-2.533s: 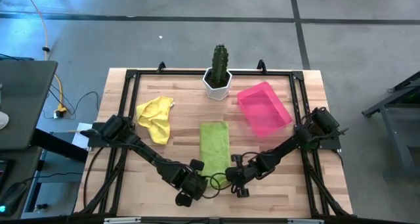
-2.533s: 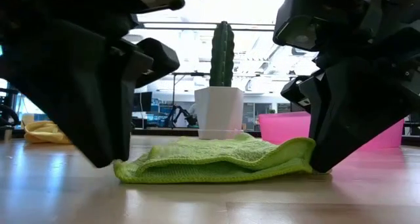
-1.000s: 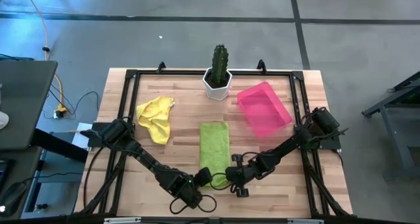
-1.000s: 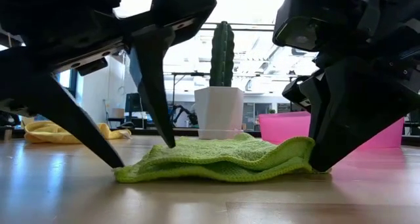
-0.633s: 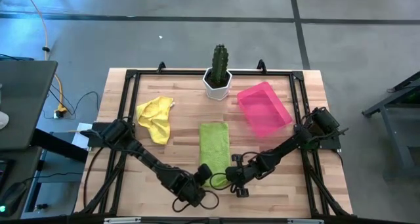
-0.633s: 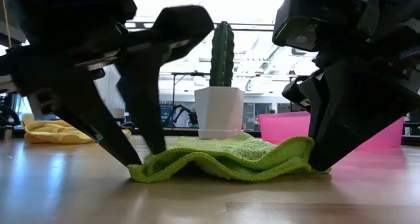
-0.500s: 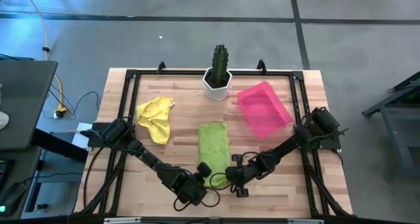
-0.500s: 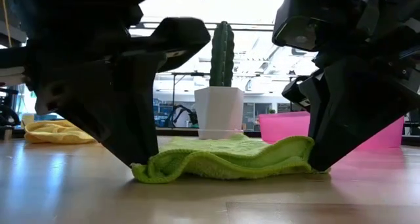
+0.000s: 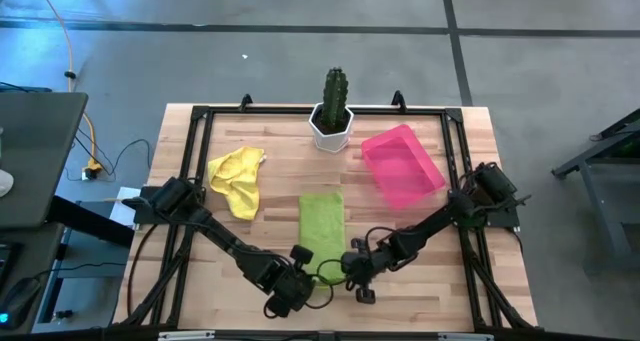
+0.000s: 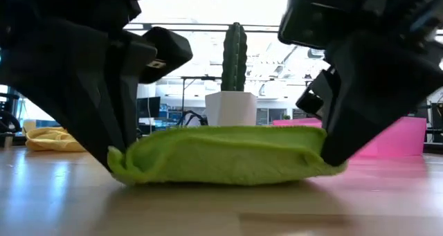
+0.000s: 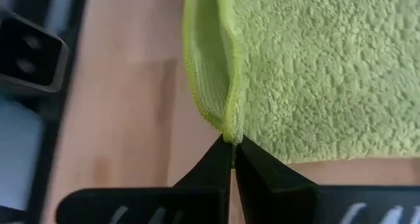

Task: Roll microfiber towels into tight, uniform cylinder then place into a basket
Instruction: Roll the green towel

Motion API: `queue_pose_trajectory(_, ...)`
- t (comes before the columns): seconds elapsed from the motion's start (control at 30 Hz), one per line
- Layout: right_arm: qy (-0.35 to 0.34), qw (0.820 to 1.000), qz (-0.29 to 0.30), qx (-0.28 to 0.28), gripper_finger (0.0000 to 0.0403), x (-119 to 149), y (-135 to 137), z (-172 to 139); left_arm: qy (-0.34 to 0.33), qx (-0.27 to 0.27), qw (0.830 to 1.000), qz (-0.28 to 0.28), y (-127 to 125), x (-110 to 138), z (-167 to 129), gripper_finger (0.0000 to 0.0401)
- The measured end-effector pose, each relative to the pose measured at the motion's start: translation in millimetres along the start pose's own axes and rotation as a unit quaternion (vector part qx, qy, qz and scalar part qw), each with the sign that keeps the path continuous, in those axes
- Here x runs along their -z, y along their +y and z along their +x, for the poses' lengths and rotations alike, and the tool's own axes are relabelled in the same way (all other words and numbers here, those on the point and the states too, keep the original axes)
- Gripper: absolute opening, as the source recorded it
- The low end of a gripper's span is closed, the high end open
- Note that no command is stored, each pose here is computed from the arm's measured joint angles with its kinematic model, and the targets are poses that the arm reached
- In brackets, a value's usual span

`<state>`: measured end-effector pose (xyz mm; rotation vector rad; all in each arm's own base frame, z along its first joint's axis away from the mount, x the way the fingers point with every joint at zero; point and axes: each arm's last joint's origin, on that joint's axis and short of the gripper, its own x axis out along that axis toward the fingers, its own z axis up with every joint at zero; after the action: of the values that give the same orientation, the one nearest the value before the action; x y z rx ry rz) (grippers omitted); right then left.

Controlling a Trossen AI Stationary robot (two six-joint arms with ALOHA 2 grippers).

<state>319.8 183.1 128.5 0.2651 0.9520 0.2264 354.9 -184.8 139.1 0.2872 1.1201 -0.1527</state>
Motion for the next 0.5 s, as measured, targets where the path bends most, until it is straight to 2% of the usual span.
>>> queue_pose_trajectory(0.07, -0.008, 1.0, 0.018, -0.011, 0.0004, -3.8, -1.4, 0.0, -0.001, 0.008, 1.0, -0.016, 1.1, -0.7, -0.8, 0.0002)
queue_pose_trajectory(0.27, -0.019, 0.992, 0.128, -0.009, 0.0004, -12.6, -13.8, -0.1, 0.022, 0.028, 0.994, -0.099, 9.2, 1.2, 1.2, 0.0001)
queue_pose_trajectory(0.5, -0.016, 0.983, 0.18, -0.015, 0.0004, -15.5, -18.4, -0.3, 0.012, 0.021, 0.987, -0.161, 16.1, -2.1, -19.5, 0.0001)
